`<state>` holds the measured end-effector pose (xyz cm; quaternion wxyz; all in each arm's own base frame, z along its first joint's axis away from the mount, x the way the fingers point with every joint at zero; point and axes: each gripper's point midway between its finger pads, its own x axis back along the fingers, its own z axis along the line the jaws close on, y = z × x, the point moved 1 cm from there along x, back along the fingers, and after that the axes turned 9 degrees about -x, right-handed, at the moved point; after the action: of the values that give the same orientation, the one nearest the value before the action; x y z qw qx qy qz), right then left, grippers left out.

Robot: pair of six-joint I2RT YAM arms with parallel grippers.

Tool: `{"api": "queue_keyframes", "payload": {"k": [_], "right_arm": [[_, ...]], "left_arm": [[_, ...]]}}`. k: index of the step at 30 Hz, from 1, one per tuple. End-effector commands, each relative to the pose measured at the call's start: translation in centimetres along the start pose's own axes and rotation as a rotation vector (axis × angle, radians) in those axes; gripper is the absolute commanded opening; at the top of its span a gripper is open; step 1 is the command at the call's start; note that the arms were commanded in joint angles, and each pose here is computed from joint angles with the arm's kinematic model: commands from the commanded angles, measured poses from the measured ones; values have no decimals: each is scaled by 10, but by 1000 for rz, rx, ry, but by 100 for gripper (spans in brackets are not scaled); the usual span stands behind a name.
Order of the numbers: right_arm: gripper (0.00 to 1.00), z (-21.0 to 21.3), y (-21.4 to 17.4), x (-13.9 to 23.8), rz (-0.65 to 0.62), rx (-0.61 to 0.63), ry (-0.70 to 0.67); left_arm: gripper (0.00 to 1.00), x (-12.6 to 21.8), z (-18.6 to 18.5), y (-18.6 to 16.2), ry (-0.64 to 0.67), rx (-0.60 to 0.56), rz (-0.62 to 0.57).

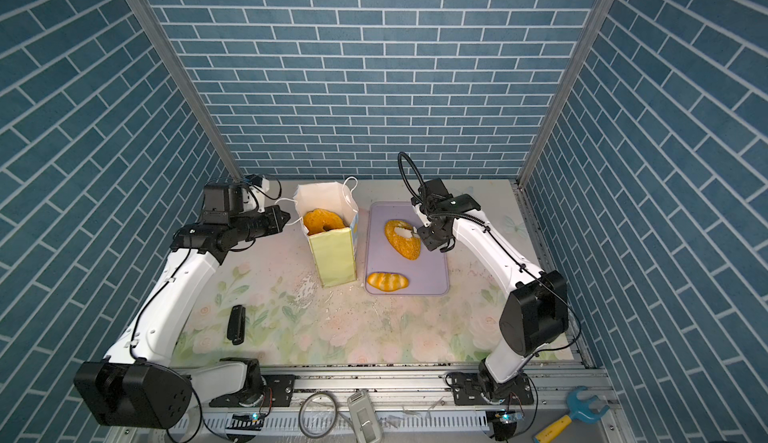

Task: Place the fake bread into the paper bag
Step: 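Lower the tongs around the sesame loaf and close them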

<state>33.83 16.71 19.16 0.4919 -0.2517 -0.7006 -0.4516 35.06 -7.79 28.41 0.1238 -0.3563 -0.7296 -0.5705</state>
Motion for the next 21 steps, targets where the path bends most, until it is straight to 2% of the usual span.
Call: {"api": "queue_keyframes", "payload": {"k": [1, 6, 21], "right_arm": [[48, 4, -6, -6, 26, 52, 22], [50, 16, -3, -20, 29, 22, 86], [56, 24, -12, -56, 128, -15, 74]], "left_arm": [[9, 6, -1, 2, 2, 3, -27], [9, 9, -2, 3, 0, 5, -40], [9, 4, -2, -3, -11, 13, -28]]}}
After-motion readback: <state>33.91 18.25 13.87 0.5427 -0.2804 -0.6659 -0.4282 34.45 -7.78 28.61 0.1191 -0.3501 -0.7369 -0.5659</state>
